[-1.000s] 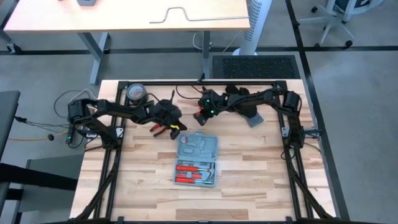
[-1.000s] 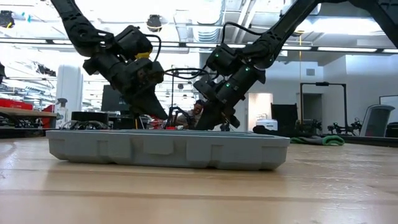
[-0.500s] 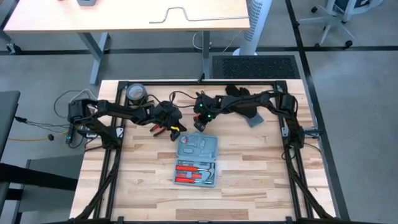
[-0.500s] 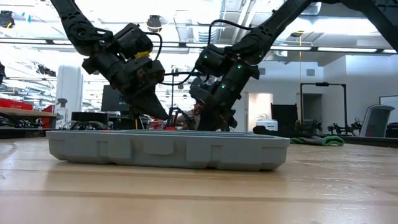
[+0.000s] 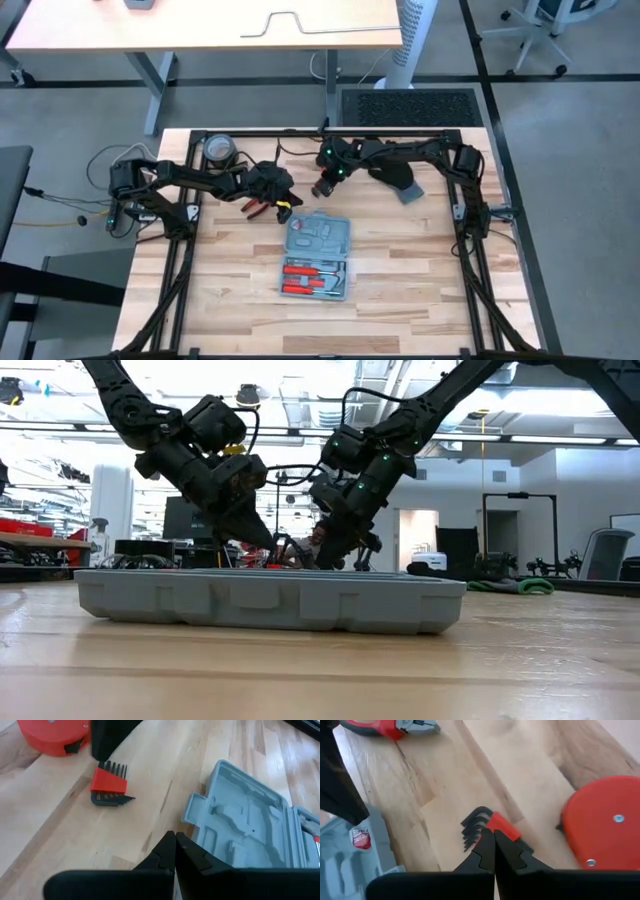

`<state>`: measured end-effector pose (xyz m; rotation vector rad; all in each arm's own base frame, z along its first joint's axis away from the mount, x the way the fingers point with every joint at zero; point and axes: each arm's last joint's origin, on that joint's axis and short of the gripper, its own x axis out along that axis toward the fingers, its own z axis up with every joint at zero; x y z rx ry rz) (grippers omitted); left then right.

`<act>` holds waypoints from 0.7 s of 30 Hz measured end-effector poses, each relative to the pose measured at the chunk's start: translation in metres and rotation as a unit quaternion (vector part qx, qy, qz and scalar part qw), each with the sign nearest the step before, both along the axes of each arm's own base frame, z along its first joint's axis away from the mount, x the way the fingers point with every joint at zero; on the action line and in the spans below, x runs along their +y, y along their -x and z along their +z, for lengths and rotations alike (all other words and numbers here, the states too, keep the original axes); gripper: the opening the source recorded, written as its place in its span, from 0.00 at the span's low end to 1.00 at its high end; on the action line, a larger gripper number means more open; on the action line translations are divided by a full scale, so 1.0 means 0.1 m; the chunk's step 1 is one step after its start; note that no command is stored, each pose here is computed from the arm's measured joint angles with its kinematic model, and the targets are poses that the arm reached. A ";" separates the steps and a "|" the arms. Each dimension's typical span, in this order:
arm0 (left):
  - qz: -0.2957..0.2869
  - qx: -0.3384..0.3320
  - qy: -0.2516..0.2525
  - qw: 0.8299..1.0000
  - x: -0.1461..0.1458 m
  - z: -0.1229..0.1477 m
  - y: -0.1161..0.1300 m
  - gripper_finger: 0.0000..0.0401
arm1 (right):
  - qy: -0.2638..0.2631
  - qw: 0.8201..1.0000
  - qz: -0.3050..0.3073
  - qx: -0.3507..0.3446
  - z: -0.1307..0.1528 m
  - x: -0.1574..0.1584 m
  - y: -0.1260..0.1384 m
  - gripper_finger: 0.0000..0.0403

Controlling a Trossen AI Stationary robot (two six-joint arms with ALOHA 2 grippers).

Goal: Prefit tool cases
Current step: Put the orange hex key set into the gray prefit tool case

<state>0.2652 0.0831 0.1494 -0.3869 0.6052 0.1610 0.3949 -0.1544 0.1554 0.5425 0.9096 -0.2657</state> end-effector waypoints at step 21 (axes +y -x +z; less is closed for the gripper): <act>0.003 0.007 0.003 1.000 0.00 -0.01 0.01 0.00 | 0.030 1.000 0.004 0.006 -0.14 0.16 -0.12 0.00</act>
